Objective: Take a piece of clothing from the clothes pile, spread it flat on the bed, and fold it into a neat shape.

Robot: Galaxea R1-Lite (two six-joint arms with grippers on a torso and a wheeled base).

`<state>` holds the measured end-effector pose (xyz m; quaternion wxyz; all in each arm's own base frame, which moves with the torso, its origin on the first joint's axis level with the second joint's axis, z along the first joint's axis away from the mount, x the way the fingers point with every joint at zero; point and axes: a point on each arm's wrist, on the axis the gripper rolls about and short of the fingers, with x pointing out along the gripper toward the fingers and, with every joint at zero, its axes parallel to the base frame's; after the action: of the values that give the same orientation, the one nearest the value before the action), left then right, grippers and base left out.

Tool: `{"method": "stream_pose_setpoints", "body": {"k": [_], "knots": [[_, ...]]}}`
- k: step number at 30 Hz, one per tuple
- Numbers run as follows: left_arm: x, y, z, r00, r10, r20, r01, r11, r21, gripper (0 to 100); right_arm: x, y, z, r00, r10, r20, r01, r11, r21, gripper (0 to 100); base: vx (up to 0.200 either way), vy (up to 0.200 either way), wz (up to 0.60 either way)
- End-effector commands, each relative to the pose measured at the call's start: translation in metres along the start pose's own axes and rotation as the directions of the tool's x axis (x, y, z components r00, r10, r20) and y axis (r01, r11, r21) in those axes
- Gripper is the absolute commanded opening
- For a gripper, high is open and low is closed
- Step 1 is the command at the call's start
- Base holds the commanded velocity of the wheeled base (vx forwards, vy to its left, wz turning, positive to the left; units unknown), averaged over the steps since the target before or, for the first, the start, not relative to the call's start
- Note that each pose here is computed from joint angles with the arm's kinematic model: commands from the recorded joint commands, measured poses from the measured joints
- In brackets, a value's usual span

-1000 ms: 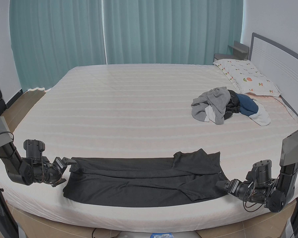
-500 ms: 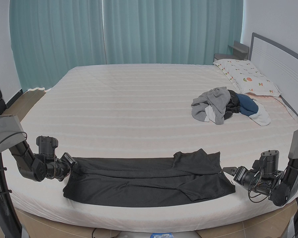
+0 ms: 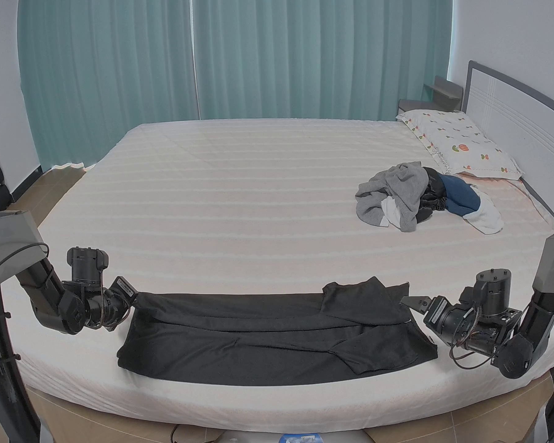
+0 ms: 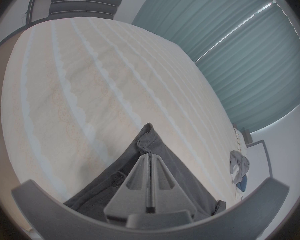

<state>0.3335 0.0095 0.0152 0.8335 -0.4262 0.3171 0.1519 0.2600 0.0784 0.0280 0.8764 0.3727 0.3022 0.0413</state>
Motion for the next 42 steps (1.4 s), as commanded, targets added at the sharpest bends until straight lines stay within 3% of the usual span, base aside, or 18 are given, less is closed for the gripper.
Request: {"method": "stream_pose_setpoints", "body": {"k": [1,5,10,19,24,42], "knots": [[-0.012,-0.013,0.008,0.996,-0.072,0.051,0.074,0.997,-0.037,0,0.030,0.022,0.000,1.000,0.013,-0.020,-0.012,0.998,0.063,100,0.000,0.000,0.00],[-0.016,-0.015,0.010,0.994,-0.088,0.065,0.091,0.995,-0.046,0,0.047,0.032,0.007,0.999,-0.028,-0.040,0.033,0.990,0.139,100,0.000,0.000,0.00],[-0.015,-0.015,0.010,0.994,-0.090,0.065,0.094,0.994,-0.055,0,0.062,0.045,0.006,0.991,-0.082,-0.109,0.108,0.962,0.250,100,0.000,0.000,0.00],[-0.013,-0.014,0.010,0.994,-0.087,0.064,0.091,0.993,-0.069,0,0.078,0.036,-0.007,0.982,-0.119,-0.144,0.152,0.958,0.244,100,0.000,0.000,0.00],[-0.013,-0.014,0.009,0.994,-0.086,0.063,0.090,0.993,-0.071,0,0.088,0.036,-0.003,0.985,-0.139,-0.101,0.160,0.956,0.247,100,0.000,0.000,0.00],[-0.013,-0.013,0.011,0.994,-0.086,0.066,0.091,0.992,-0.084,0,0.085,0.032,-0.005,0.980,-0.179,-0.085,0.195,0.951,0.242,100,0.000,0.000,0.00]]}}
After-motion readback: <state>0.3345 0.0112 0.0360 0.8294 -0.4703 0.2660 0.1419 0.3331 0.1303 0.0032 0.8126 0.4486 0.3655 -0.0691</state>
